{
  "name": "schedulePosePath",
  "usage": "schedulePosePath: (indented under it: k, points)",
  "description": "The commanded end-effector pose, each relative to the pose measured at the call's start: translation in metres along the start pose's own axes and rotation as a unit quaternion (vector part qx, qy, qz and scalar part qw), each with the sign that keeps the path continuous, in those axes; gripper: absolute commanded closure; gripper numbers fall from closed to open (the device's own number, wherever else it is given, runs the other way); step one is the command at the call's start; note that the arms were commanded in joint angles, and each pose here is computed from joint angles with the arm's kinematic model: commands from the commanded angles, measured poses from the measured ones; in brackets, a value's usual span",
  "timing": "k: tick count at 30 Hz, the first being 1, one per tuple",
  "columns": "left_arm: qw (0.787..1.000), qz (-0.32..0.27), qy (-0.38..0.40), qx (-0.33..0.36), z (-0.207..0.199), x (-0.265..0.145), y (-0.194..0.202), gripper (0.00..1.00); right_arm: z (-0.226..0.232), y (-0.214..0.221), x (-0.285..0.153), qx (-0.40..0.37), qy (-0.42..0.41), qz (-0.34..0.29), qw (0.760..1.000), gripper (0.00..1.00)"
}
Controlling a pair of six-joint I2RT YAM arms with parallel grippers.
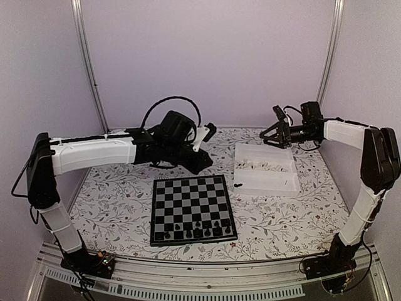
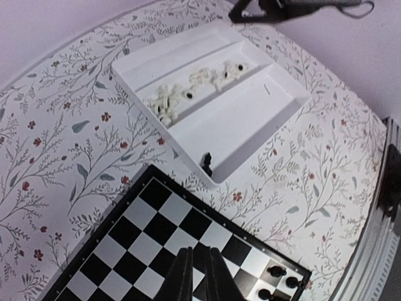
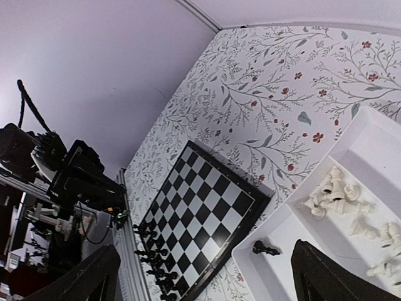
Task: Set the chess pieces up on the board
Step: Pick up the chess piece at the center of the board.
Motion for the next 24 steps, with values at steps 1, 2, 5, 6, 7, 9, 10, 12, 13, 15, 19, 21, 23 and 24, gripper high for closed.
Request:
schedulePosePath:
  k: [1, 2, 5, 6, 7, 9, 10, 12, 13, 15, 19, 21, 23, 24]
  points:
    - [0.999, 0.026, 0.004, -0.02, 0.002, 0.003, 0.016, 0.81, -0.004, -0.005, -0.008, -0.082, 0.097, 0.038, 0.991, 0.01]
    - [1.0, 0.022, 0.001, -0.017, 0.002, 0.003, 0.015, 0.79, -0.002, -0.005, -0.011, -0.098, 0.116, 0.04, 0.988, 0.01]
    - [1.0, 0.014, -0.007, -0.006, 0.003, 0.005, 0.013, 0.72, 0.016, -0.016, -0.029, -0.171, 0.179, 0.031, 0.968, 0.01]
    - [1.0, 0.011, -0.007, 0.0, 0.003, 0.005, 0.011, 0.7, 0.026, -0.021, -0.036, -0.198, 0.195, 0.026, 0.96, 0.01]
    - [1.0, 0.009, -0.007, 0.007, 0.002, 0.005, 0.011, 0.68, 0.029, -0.022, -0.04, -0.211, 0.215, 0.027, 0.953, 0.01]
    - [1.0, 0.004, -0.01, 0.02, 0.002, 0.004, 0.008, 0.66, 0.033, -0.027, -0.052, -0.237, 0.269, 0.03, 0.933, 0.01]
    - [1.0, 0.001, -0.012, 0.027, 0.002, 0.003, 0.007, 0.65, 0.034, -0.03, -0.059, -0.246, 0.302, 0.031, 0.921, 0.01]
    - [0.999, -0.005, -0.01, 0.04, 0.001, 0.001, 0.004, 0.64, 0.025, -0.033, -0.068, -0.237, 0.365, 0.035, 0.9, 0.01]
    - [0.999, -0.009, -0.009, 0.046, 0.001, 0.0, 0.002, 0.64, 0.021, -0.033, -0.073, -0.216, 0.38, 0.033, 0.899, 0.01]
    - [0.998, -0.015, -0.009, 0.059, 0.0, -0.003, -0.001, 0.62, 0.022, -0.031, -0.079, -0.208, 0.339, 0.045, 0.916, 0.01]
    - [0.996, -0.02, 0.0, 0.088, -0.004, -0.012, -0.003, 0.62, 0.04, -0.006, -0.082, -0.246, 0.261, 0.134, 0.924, 0.11]
    - [0.995, -0.021, 0.014, 0.097, -0.006, -0.016, -0.002, 0.61, 0.053, 0.018, -0.086, -0.271, 0.229, 0.192, 0.915, 0.14]
    - [0.993, -0.021, 0.018, 0.112, -0.006, -0.019, 0.0, 0.61, 0.062, 0.052, -0.089, -0.279, 0.184, 0.26, 0.906, 0.2]
    - [0.993, -0.02, 0.016, 0.116, -0.006, -0.019, 0.001, 0.61, 0.066, 0.07, -0.09, -0.281, 0.157, 0.295, 0.9, 0.23]
Point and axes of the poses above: each gripper's point midway between its finger pads, its own x axis out along the fingers, its own z axis along the line the jaws close on, y = z × x, the point moved 8 cm from there along -x, back along the fingers, and after that the axes turned 11 degrees about -x, right-handed, at the moved point
